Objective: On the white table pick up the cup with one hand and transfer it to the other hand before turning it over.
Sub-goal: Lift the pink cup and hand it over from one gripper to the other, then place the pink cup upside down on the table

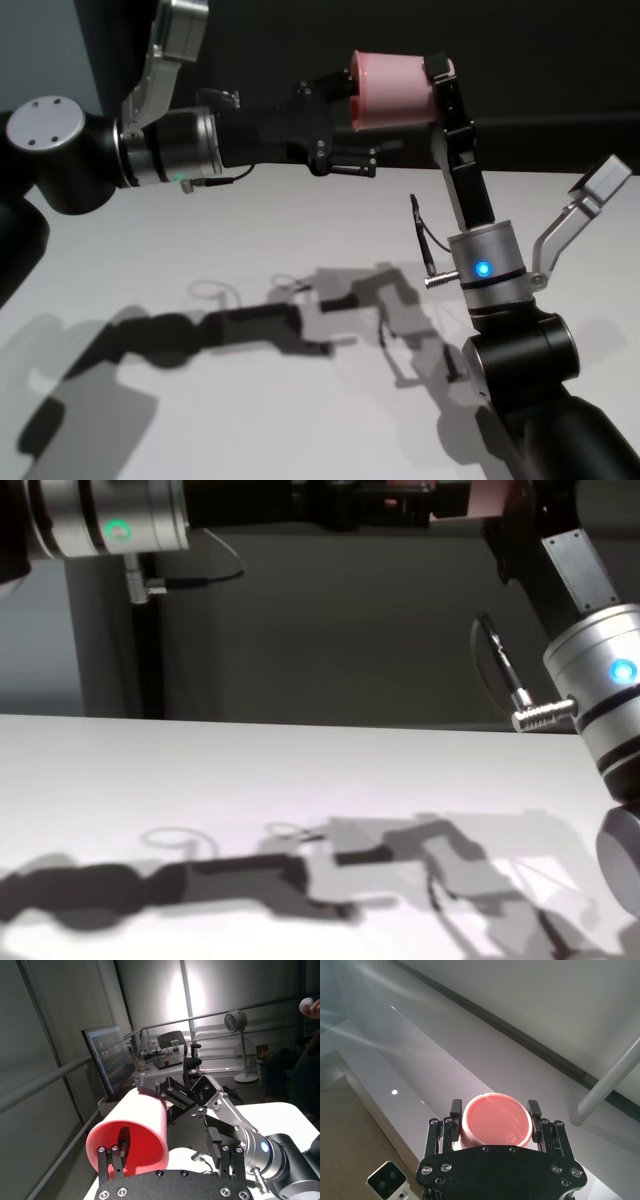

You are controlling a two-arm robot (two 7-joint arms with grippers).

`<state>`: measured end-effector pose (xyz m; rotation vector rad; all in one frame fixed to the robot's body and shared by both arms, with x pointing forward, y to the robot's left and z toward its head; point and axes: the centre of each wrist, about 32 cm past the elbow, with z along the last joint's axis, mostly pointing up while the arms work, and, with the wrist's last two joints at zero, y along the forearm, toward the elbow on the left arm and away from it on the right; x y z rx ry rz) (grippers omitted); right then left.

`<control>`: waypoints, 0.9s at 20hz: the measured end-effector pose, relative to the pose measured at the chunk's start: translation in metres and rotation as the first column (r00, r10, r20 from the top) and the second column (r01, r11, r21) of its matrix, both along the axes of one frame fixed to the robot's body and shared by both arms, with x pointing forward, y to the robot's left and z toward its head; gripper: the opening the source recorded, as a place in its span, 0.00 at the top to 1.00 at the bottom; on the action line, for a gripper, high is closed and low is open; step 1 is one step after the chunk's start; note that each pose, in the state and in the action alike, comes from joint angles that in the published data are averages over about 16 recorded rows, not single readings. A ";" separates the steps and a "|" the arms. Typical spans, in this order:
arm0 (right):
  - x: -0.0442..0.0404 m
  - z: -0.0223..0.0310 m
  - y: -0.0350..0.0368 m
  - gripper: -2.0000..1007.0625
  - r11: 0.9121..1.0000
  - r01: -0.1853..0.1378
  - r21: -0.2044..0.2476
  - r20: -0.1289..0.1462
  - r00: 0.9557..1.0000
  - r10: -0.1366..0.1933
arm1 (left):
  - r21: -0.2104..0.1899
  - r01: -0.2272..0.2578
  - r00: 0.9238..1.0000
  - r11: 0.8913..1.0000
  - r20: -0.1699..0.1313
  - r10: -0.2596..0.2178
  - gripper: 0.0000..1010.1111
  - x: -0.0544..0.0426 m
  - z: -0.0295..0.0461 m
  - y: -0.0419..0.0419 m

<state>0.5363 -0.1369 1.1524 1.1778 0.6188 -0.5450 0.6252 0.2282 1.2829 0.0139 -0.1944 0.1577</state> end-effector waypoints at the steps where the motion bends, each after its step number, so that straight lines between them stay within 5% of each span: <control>1: 0.0000 0.0000 0.0000 0.25 1.000 0.000 0.000 0.000 1.000 0.000 | 0.000 -0.004 1.000 1.000 -0.001 0.004 0.01 -0.0012 -0.0004 0.0018; 11: 0.0000 0.0000 0.0000 0.25 1.000 0.000 0.000 0.000 1.000 0.000 | -0.005 -0.086 0.996 0.996 -0.022 0.086 0.01 -0.0209 -0.0088 0.0267; 18: 0.0000 0.0000 0.0000 0.25 1.000 0.000 0.000 0.000 1.000 0.000 | -0.015 -0.201 0.979 0.979 -0.048 0.200 0.01 -0.0447 -0.0225 0.0467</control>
